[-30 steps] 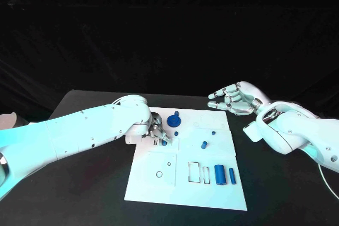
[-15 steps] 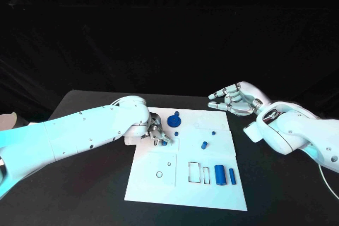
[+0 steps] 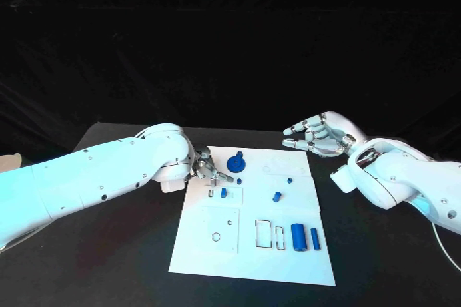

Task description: Assemble the parts on the task board

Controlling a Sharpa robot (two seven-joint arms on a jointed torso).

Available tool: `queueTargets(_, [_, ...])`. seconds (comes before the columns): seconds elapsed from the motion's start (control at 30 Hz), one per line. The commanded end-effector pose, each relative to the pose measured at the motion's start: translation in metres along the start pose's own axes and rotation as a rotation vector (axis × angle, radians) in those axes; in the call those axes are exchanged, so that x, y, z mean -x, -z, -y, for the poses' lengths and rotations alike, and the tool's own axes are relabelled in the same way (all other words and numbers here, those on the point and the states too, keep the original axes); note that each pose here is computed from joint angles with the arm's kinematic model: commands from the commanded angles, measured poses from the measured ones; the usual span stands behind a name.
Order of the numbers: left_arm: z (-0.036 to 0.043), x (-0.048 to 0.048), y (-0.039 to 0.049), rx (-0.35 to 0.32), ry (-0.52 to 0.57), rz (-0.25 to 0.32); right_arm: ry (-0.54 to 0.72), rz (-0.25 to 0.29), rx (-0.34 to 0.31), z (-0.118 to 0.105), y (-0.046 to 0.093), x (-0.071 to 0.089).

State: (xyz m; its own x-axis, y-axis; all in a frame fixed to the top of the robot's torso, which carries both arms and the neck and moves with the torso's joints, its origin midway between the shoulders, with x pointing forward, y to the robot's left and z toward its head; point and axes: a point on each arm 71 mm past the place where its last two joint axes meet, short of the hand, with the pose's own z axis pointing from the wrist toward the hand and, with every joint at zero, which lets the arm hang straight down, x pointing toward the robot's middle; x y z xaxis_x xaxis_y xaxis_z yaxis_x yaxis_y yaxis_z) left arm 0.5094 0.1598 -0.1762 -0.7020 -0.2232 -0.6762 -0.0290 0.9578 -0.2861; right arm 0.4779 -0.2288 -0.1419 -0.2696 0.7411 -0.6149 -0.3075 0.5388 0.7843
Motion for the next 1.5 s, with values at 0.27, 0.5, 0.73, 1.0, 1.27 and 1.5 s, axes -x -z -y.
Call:
queueTargets(0.27, [-0.0085,0.0235,0.0059,0.050,0.024,0.039,0.004,-0.014,-0.008,0.004,0.000,-0.003])
queueTargets(0.5, [-0.0161,0.0383,-0.0138,0.098,0.002,0.008,0.001,-0.017,-0.013,0.007,-0.001,-0.006])
queueTargets(0.73, [-0.0218,0.0453,-0.0283,0.133,-0.001,-0.020,-0.002,-0.020,-0.013,0.007,-0.002,-0.008])
queueTargets(1.0, [-0.0230,0.0451,-0.0395,0.168,-0.026,-0.037,-0.004,-0.023,-0.012,0.007,-0.002,-0.009])
queueTargets(1.27, [-0.0193,0.0438,-0.0436,0.171,-0.050,-0.042,-0.005,-0.026,-0.011,0.007,-0.003,-0.010])
queueTargets(1.5, [-0.0163,0.0425,-0.0439,0.159,-0.052,-0.045,-0.005,-0.027,-0.011,0.007,-0.003,-0.010])
